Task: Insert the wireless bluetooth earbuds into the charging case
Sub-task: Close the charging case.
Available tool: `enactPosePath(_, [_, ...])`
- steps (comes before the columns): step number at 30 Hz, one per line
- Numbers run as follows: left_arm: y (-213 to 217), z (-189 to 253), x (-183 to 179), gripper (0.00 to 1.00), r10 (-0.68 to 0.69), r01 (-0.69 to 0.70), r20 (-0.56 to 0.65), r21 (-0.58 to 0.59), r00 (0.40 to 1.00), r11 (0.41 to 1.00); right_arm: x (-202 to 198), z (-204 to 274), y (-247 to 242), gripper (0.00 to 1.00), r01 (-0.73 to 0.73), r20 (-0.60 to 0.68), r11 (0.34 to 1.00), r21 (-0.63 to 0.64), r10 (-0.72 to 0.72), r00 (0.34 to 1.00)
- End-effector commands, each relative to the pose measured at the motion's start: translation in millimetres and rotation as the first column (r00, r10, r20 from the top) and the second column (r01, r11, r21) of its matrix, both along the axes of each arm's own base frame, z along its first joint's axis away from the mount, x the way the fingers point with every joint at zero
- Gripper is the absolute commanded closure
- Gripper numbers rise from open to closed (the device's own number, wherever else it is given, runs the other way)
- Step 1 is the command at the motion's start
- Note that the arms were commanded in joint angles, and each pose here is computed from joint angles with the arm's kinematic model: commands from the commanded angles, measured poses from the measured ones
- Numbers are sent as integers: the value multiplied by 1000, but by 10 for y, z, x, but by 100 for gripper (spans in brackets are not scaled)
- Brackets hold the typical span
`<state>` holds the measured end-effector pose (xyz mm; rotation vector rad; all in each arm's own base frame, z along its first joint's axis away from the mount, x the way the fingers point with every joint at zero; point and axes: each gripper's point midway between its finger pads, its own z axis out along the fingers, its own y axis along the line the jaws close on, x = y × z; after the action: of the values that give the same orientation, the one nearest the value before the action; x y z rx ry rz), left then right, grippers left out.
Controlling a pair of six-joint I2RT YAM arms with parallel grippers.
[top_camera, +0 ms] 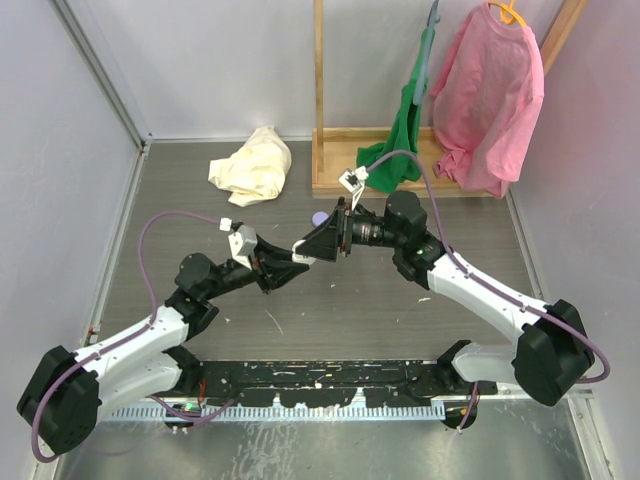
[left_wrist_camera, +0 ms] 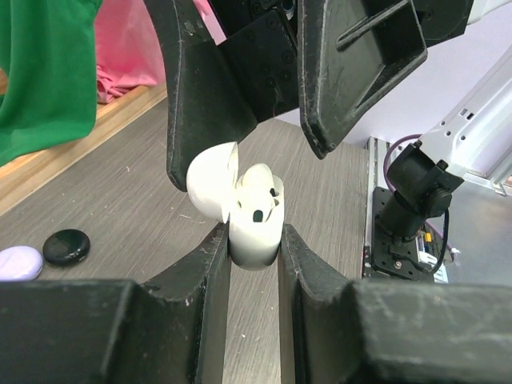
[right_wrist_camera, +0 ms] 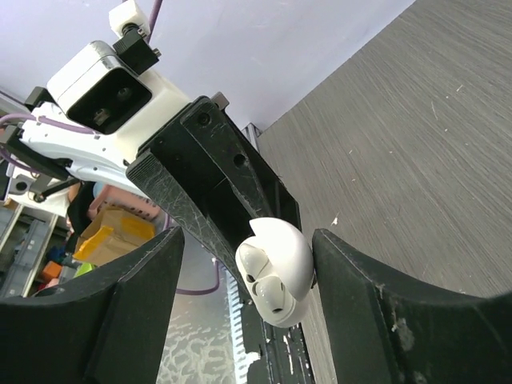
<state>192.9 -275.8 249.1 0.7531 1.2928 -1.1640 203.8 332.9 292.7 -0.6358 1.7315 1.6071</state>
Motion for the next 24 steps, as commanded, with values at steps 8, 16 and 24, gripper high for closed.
enactPosePath(8, [-9, 129, 86, 96, 33, -33, -4, -30, 999, 999, -155, 529, -85, 31, -84, 150, 991, 103, 68, 986])
enactPosePath(16, [-22, -60, 220, 95, 84, -86, -128, -12, 988, 996, 47, 393, -237, 29, 75, 206, 997, 23, -78, 975])
enactPosePath(24, [-33, -535, 592, 94, 259, -222, -390, 138, 884, 965, 551, -248, -837, 20, 505, 350, 844, -180, -425, 835])
